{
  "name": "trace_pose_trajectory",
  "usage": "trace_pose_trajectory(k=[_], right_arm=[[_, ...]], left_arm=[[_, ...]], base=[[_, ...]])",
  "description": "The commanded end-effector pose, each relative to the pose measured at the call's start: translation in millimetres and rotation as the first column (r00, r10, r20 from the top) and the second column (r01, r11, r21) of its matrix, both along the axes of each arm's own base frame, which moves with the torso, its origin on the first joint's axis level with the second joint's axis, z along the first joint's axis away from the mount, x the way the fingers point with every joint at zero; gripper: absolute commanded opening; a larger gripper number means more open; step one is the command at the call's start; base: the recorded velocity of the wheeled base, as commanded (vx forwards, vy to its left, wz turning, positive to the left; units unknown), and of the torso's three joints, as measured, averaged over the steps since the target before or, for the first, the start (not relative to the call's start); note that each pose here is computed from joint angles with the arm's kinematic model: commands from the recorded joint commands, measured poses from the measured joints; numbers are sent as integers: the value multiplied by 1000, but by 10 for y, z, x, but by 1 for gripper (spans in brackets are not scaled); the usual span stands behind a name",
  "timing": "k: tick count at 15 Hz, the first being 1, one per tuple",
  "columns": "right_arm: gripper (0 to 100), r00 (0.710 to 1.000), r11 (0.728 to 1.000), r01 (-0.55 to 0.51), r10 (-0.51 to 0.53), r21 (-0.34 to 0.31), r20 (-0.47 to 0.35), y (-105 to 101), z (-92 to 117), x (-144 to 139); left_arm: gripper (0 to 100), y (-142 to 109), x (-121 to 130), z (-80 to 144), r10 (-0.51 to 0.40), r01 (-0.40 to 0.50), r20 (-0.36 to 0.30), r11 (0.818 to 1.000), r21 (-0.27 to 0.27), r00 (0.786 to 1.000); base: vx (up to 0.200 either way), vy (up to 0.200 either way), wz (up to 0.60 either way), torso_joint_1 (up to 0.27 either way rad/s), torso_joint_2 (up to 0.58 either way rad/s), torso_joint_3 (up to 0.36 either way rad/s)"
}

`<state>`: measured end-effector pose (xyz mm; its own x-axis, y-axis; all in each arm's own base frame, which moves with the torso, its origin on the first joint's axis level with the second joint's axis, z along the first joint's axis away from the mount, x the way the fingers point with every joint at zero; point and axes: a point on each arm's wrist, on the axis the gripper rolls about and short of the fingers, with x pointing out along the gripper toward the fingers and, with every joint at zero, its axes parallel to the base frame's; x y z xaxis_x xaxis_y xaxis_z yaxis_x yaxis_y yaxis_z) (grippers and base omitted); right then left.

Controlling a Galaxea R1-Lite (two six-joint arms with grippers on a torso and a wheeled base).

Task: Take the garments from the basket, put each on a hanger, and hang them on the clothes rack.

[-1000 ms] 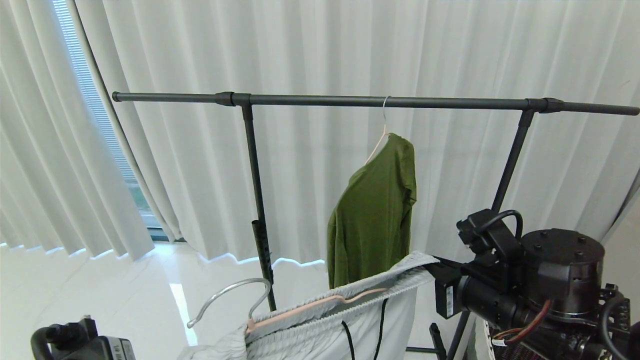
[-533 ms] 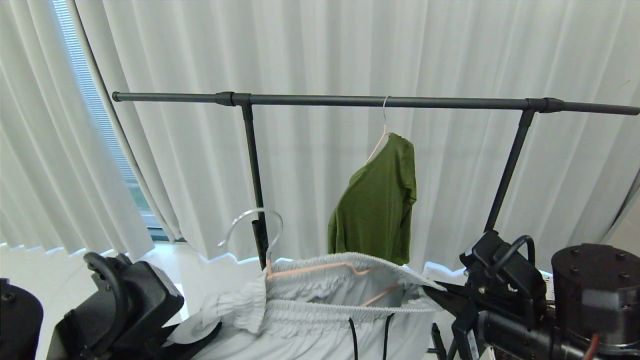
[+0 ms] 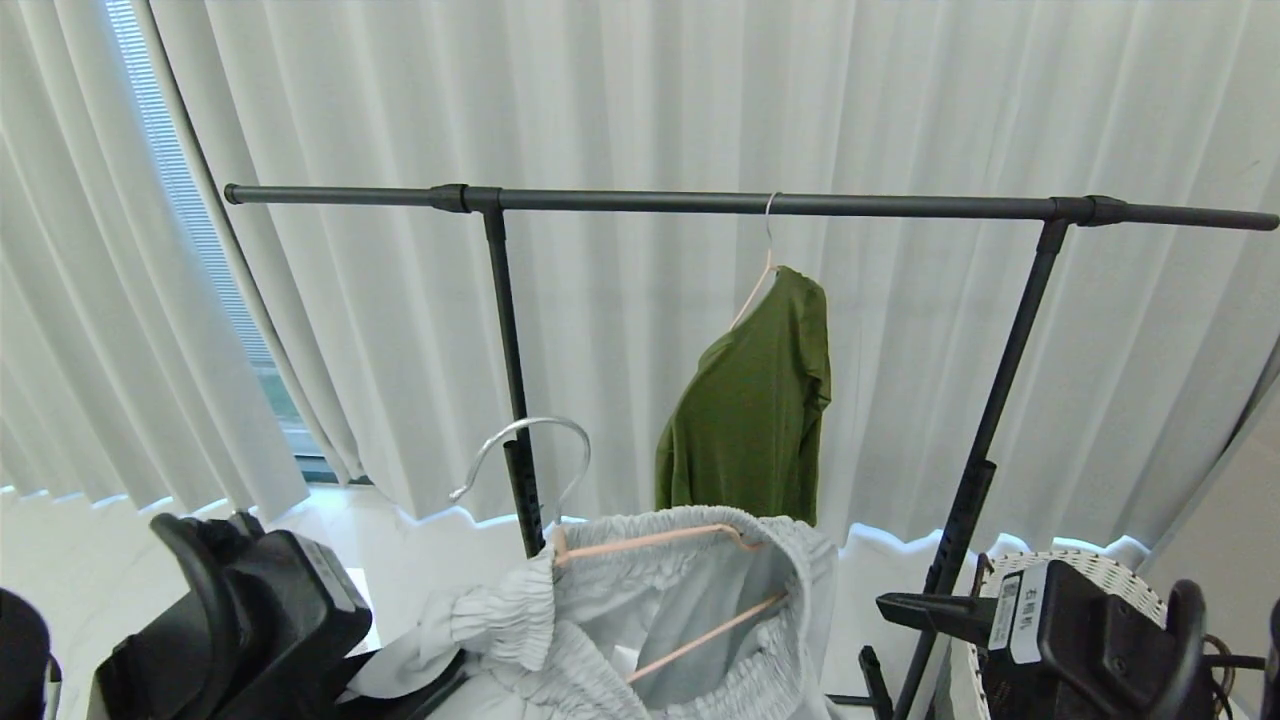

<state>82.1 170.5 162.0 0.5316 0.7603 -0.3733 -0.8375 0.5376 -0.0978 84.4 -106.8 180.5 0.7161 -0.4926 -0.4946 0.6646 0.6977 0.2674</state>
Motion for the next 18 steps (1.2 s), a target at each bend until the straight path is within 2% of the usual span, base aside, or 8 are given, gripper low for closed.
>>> trace_pose_trajectory(k=[1,2,4,7,9,11,14,18], right_arm=[[100,1000,1000,-10,9,17,15,-3,66,1],[100,999,999,-27,26,22,18,12,96,10],[100,990,990,-140,141,-29,32,52,252,93],[100,961,956,-274,277,-106,11,145,330,165],[100,953,946,-300,302,-124,-6,225,310,199],[100,946,936,-324,324,-139,-25,368,277,273],[100,928,915,-372,363,-156,-84,439,204,299],[100,924,908,-381,369,-175,-95,473,151,317]], left_arm=[[0,53,-133,-7,-84,84,37,996,9,996],[0,65,-145,-20,-97,96,44,995,22,994],[0,59,-147,-64,-132,129,47,989,67,990],[0,-79,-129,-4,-223,222,26,974,54,974],[0,-121,-116,1,-241,239,28,968,72,970],[0,-139,-125,-2,-290,286,33,954,91,956],[0,-138,-136,8,-303,300,33,950,83,952],[0,-138,-143,10,-307,304,34,949,82,951]], base=[[0,0,0,0,0,0],[0,0,0,0,0,0],[0,0,0,0,0,0],[0,0,0,0,0,0],[0,0,0,0,0,0],[0,0,0,0,0,0],[0,0,0,0,0,0],[0,0,0,0,0,0]])
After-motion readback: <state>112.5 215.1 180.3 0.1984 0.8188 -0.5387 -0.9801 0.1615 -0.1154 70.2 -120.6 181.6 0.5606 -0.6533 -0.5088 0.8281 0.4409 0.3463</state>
